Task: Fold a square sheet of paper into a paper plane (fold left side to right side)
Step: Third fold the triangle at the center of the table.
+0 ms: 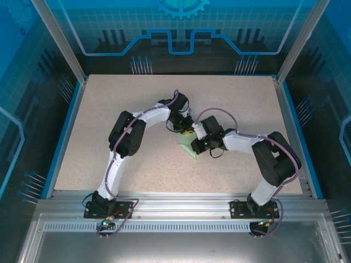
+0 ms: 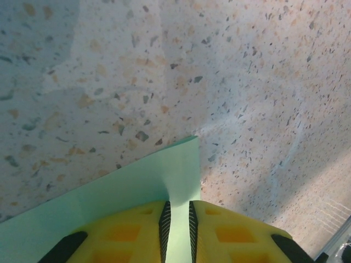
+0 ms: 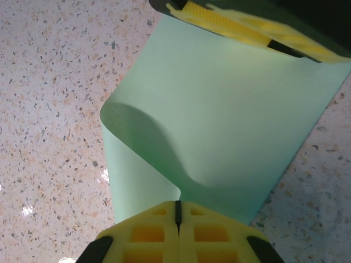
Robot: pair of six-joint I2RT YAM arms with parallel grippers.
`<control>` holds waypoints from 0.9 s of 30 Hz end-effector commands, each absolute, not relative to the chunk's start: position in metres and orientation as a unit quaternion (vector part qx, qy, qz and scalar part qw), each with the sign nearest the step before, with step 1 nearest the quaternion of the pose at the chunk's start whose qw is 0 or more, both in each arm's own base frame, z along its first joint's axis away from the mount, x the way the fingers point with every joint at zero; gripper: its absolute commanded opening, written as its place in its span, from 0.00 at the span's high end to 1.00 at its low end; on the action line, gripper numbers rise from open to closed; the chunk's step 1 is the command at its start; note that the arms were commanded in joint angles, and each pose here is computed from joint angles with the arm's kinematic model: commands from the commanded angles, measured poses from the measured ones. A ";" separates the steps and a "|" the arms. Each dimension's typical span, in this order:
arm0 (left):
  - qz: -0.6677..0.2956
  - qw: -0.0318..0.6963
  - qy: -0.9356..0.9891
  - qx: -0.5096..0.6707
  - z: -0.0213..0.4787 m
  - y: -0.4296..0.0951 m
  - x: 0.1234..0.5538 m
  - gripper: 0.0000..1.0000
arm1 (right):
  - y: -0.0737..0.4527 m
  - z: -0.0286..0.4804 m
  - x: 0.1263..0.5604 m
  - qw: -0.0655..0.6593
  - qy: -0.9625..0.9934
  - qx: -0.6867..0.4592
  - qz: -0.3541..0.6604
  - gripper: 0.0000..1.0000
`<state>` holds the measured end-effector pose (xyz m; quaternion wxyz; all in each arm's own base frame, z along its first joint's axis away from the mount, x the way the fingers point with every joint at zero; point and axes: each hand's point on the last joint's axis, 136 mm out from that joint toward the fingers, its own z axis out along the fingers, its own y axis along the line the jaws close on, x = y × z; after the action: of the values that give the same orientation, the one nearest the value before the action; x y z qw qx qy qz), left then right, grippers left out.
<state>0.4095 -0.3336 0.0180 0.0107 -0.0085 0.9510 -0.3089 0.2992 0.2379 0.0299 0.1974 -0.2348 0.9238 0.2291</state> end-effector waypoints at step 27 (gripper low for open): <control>-0.234 -0.029 0.972 0.001 -0.023 -0.313 0.385 0.80 | 0.220 0.021 0.321 0.165 0.944 -0.184 0.219 1.00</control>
<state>0.4089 -0.3322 0.0156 0.0181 0.0063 0.9543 -0.2984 0.3168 0.2241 0.0218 0.1748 -0.1980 0.9398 0.2171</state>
